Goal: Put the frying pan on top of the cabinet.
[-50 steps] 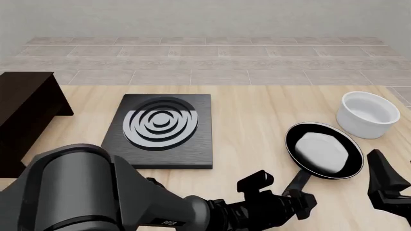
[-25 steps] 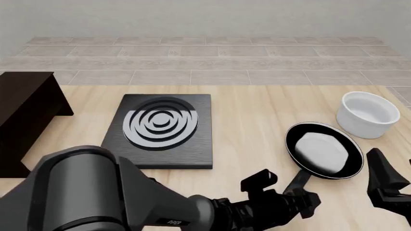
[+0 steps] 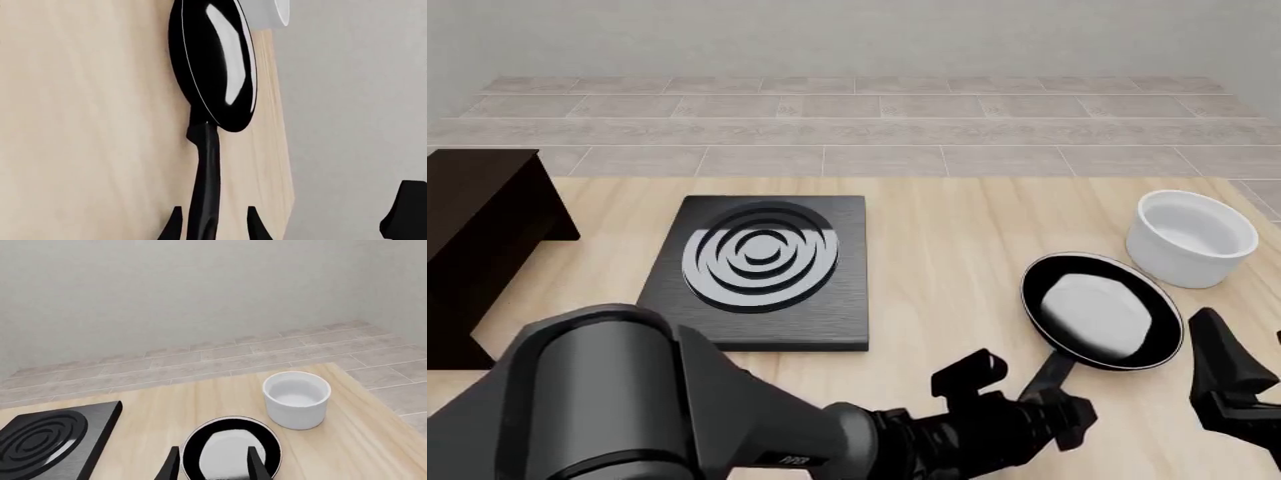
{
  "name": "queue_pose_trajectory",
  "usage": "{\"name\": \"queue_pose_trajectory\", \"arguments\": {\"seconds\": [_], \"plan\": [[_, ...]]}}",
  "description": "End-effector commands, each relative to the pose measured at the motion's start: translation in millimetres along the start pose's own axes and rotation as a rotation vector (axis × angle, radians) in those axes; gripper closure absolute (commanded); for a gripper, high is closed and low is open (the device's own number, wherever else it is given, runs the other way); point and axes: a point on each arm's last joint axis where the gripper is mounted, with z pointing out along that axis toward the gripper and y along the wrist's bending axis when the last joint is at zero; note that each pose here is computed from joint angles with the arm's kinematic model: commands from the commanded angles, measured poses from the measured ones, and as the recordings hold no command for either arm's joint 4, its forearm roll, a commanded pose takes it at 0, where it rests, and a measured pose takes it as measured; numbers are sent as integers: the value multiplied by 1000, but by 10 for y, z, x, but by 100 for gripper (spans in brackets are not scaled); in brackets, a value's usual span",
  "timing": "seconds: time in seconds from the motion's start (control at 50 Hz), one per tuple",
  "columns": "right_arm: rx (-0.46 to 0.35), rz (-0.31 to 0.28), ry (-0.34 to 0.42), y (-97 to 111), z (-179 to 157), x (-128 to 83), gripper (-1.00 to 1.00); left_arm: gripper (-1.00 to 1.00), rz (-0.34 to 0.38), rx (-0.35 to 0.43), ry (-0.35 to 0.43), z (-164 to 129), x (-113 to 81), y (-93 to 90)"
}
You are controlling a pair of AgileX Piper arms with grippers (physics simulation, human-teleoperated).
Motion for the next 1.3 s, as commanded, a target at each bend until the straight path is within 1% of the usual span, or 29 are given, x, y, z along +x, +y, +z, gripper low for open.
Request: {"name": "queue_pose_trajectory", "arguments": {"seconds": [0.02,0.2,0.22,0.24,0.26,0.28,0.32,0.42,0.48,0.64,0.66,0.72,0.94,1.1,1.18,1.2,1.24,1.28,1.3], "plan": [[-1,1,1,0,-1,1,-100,-100,-4,-9,-9,44,-48,27],[-2,0,2,2,9,1,-100,-100,-2,-10,-19,47,-104,16],[-2,0,2,1,13,0,-100,100,21,-36,-45,67,-288,13],[-1,0,2,1,13,0,-100,100,16,-41,-49,86,-314,35],[-2,-1,2,2,12,0,-100,100,11,-27,-39,74,-238,24],[-2,-1,2,2,11,0,-100,100,19,-31,-44,76,-273,21],[-3,-1,2,2,8,1,-100,100,20,-31,-43,72,-262,29],[-4,-1,2,3,5,1,-100,100,22,-42,-54,76,-328,59],[-4,-1,2,3,3,1,-100,100,25,-39,-55,67,-328,56],[-5,-3,2,4,4,1,-100,100,37,-28,-62,24,-352,12],[-6,-4,2,5,4,1,-100,100,43,-15,-66,-18,-360,-30],[-6,-5,2,5,2,1,-100,100,44,-14,-67,-20,-359,-27],[-9,-13,4,7,1,3,-100,100,62,35,-102,-223,-501,-253],[-12,-17,5,9,-1,4,-100,100,73,48,-122,-328,-590,-341],[-12,-20,6,9,-3,6,-100,100,96,47,-149,-426,-738,-432],[-12,-20,6,9,-2,6,-100,100,96,47,-149,-426,-738,-432],[-13,-21,6,9,-2,6,-100,100,101,56,-156,-496,-767,-496],[-15,-23,6,11,-1,7,-100,100,116,65,-171,-567,-830,-565],[-15,-23,6,11,0,7,-100,100,116,60,-173,-578,-847,-570]]}}
